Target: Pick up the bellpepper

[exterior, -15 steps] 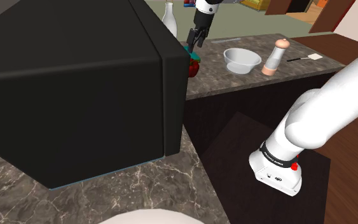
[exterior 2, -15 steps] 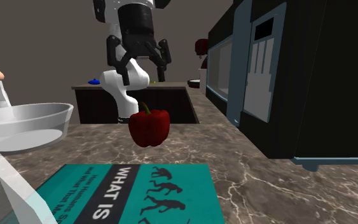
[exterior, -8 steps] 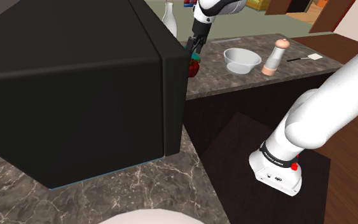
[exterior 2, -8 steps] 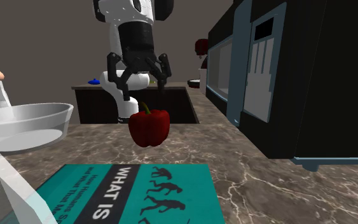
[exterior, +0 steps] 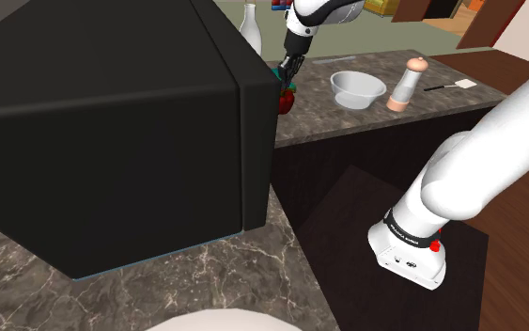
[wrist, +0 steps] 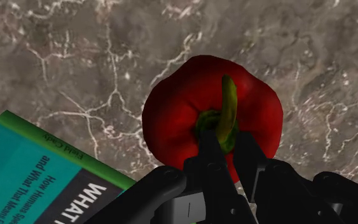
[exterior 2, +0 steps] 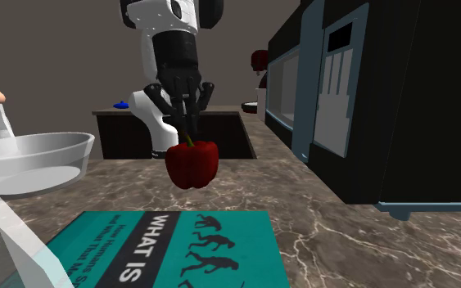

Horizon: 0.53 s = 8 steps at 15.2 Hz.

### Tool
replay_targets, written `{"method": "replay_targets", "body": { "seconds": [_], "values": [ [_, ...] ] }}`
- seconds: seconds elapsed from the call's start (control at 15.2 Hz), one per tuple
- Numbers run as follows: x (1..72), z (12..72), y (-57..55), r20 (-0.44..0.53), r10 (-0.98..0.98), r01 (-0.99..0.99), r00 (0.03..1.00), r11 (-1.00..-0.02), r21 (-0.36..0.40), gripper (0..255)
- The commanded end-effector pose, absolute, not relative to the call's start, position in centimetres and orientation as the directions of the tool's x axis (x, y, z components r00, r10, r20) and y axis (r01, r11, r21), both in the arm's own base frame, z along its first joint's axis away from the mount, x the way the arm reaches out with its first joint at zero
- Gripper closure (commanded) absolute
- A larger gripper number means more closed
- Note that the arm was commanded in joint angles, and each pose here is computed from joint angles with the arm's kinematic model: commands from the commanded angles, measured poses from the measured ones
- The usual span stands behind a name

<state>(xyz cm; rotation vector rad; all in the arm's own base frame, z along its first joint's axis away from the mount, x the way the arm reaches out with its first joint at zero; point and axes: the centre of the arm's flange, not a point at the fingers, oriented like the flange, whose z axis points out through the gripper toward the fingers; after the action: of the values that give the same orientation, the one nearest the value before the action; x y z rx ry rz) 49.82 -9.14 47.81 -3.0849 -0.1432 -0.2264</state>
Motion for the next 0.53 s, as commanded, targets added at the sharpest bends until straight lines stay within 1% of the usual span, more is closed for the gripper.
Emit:
{"method": "replay_targets", "body": {
  "seconds": [0.0,0.13,0.46],
  "values": [
    [49.8,47.8,-9.1,0.147,0.089,0.095,0.985,-0.995,-0.038,255],
    [49.8,47.8,-9.1,0.147,0.089,0.095,0.985,-0.995,-0.038,255],
    [49.8,50.4,-9.1,0.147,0.089,0.095,0.985,-0.995,-0.038,255]
  ]
}}
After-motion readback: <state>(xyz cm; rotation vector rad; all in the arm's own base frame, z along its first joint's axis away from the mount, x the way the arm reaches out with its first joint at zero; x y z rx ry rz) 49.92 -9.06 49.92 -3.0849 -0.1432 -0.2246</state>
